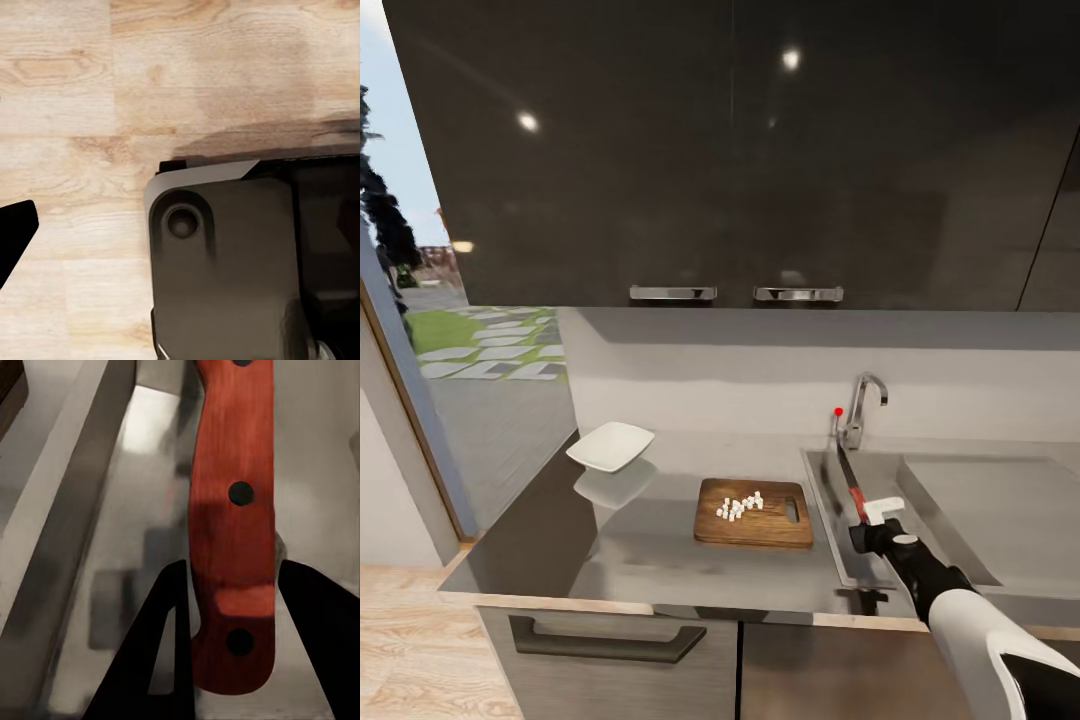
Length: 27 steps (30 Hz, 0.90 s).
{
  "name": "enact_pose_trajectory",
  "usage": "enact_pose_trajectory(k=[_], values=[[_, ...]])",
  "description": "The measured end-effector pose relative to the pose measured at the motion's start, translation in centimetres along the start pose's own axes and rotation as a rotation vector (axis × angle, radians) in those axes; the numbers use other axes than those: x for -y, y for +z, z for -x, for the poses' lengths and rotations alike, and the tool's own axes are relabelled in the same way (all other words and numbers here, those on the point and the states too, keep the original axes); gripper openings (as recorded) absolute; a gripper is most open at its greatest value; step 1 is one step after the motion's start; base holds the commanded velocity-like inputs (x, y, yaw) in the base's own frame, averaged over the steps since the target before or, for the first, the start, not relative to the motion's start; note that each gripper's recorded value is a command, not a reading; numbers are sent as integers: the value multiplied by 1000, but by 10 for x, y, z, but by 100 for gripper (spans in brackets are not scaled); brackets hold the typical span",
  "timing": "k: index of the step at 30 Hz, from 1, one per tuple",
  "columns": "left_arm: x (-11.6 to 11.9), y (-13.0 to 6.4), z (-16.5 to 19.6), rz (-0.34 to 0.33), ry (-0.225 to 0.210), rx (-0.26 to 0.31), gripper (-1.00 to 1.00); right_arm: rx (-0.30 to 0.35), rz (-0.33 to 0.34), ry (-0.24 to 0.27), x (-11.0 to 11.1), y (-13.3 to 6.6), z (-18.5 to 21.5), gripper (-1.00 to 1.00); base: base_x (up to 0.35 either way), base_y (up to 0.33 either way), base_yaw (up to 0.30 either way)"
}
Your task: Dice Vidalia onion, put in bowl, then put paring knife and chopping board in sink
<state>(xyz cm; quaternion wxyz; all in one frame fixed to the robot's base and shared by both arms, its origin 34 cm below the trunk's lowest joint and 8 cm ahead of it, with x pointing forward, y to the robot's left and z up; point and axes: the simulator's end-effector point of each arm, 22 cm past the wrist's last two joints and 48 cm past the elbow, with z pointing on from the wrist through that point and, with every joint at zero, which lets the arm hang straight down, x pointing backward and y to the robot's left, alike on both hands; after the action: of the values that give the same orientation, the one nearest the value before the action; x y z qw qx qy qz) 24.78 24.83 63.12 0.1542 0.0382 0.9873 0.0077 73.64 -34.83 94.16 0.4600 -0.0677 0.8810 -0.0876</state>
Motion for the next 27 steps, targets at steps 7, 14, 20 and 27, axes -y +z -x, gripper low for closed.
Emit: enact_pose_trajectory(k=[7, 14, 20, 27], values=[[-7, 0, 0, 9, -1, 1, 100, -30, 11, 3, -4, 1, -14, -100, 0, 0, 0], [-8, 0, 0, 10, 0, 2, 100, -59, -19, 100, 20, -1, -33, -100, 0, 0, 0], [-6, 0, 0, 7, -1, 2, 100, -55, -20, 144, 16, 0, -33, -100, 3, 0, 0], [-5, 0, 0, 6, -1, 2, 100, -67, -2, 196, 4, 0, -39, -100, 154, 0, 0]])
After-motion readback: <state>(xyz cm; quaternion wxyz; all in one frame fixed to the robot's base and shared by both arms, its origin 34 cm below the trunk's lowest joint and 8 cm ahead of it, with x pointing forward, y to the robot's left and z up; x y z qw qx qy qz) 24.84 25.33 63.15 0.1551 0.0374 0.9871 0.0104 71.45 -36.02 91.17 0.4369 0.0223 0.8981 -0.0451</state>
